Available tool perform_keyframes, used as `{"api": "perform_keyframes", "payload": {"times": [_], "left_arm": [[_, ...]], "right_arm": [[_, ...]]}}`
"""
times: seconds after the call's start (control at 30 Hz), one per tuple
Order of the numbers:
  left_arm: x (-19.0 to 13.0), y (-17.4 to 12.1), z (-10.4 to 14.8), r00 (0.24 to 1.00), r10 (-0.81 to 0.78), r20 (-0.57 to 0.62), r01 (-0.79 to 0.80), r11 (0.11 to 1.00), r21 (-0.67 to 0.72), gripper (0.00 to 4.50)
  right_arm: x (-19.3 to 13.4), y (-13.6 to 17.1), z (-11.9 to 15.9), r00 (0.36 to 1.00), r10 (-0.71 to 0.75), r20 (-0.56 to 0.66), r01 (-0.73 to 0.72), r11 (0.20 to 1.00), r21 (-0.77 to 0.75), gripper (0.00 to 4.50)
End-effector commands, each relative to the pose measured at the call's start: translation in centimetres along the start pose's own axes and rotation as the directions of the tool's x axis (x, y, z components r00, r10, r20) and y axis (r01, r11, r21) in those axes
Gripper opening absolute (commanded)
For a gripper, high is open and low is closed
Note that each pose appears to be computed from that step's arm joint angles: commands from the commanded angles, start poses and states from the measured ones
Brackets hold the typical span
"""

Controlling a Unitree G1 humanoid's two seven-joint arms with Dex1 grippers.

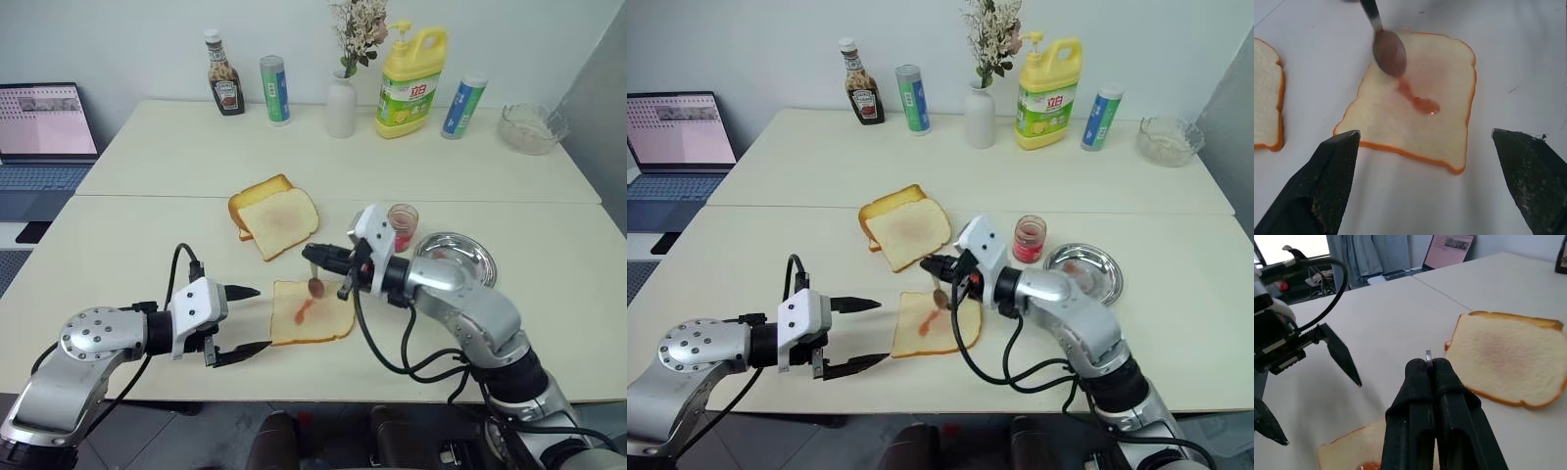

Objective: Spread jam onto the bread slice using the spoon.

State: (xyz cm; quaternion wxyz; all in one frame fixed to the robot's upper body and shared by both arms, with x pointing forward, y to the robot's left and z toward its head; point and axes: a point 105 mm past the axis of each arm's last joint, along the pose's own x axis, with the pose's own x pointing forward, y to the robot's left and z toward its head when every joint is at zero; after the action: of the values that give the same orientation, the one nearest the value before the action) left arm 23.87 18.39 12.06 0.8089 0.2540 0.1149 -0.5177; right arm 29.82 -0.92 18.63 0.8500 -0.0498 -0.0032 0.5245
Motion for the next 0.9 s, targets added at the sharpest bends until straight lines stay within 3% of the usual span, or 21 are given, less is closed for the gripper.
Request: {"api": "perform_keyframes", "payload": {"times": [0.03,0.27,0.5,0.7,0.9], "left_arm": [[-0.4,0.4,0.4,1.0,0.028,0.01,-0.028,0.999,0.031,4.5],[-0.3,0.7,0.7,0.999,0.043,0.019,-0.044,0.998,0.035,4.5],[-0.4,1.2,0.9,0.998,0.054,0.019,-0.055,0.998,0.036,4.5],[-0.2,1.4,1.1,0.999,0.051,0.02,-0.052,0.998,0.04,4.5],[-0.2,1.7,1.1,0.998,0.052,0.018,-0.053,0.998,0.045,4.5]], "right_arm": [[-0.4,0.2,2.1,0.997,0.024,0.071,-0.028,0.998,0.062,0.06],[1.7,0.6,-0.5,0.998,0.032,0.049,-0.044,0.959,0.281,0.06],[3.3,-1.3,-3.0,0.999,-0.045,0.012,0.034,0.878,0.478,0.06],[2.2,-2.1,-5.7,0.996,-0.047,-0.069,0.08,0.772,0.63,0.06],[0.8,-1.7,-6.0,0.997,0.003,-0.084,0.056,0.713,0.699,0.06]]}}
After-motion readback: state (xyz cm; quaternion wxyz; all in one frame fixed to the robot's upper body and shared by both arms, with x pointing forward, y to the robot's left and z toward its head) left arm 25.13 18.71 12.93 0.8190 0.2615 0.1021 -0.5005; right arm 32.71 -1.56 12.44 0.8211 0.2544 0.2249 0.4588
